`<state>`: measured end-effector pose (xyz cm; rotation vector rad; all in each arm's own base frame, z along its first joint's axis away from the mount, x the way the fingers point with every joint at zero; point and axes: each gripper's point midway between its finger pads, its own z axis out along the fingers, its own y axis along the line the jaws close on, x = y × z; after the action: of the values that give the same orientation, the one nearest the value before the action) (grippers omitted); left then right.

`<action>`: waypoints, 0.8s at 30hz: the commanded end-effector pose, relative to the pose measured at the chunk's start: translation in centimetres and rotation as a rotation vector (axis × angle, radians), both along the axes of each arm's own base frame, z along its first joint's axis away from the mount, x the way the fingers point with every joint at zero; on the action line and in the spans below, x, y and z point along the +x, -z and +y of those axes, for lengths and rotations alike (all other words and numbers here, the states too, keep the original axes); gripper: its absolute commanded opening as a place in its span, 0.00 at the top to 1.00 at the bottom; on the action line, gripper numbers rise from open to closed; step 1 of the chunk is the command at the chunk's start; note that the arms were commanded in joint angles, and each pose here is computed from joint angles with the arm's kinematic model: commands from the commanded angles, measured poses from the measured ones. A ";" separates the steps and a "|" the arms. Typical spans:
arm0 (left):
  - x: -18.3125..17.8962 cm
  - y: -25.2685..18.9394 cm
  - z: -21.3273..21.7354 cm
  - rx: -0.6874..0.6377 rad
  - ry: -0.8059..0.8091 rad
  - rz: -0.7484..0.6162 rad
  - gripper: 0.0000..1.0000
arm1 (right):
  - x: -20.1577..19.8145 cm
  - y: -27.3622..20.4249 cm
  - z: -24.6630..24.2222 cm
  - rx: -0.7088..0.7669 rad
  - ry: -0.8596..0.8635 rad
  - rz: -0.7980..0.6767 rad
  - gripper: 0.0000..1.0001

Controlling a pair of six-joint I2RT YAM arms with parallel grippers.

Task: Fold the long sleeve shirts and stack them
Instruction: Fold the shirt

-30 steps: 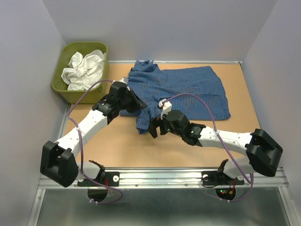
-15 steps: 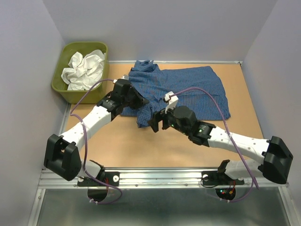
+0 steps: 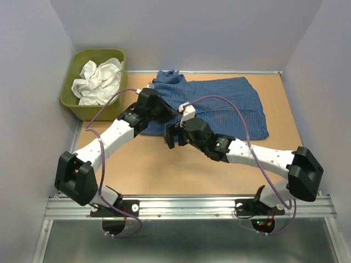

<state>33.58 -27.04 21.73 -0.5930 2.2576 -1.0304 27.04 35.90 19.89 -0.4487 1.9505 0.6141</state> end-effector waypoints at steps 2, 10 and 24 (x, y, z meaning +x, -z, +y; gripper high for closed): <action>0.6 -2.8 -1.2 -0.060 -0.020 -0.054 0.85 | 1.2 -2.5 0.4 0.076 0.094 -0.007 0.07; 0.6 -3.1 -1.6 -0.124 -0.096 -0.035 0.85 | 1.8 -3.6 0.1 0.144 0.171 0.005 0.06; 0.7 -3.5 -1.8 -0.157 -0.144 -0.032 0.85 | 2.0 -4.3 -1.6 0.212 0.256 -0.014 0.07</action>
<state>34.08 -28.80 22.89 -0.7904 2.1664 -1.0927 28.26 34.73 20.35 -0.1962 1.9763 0.6013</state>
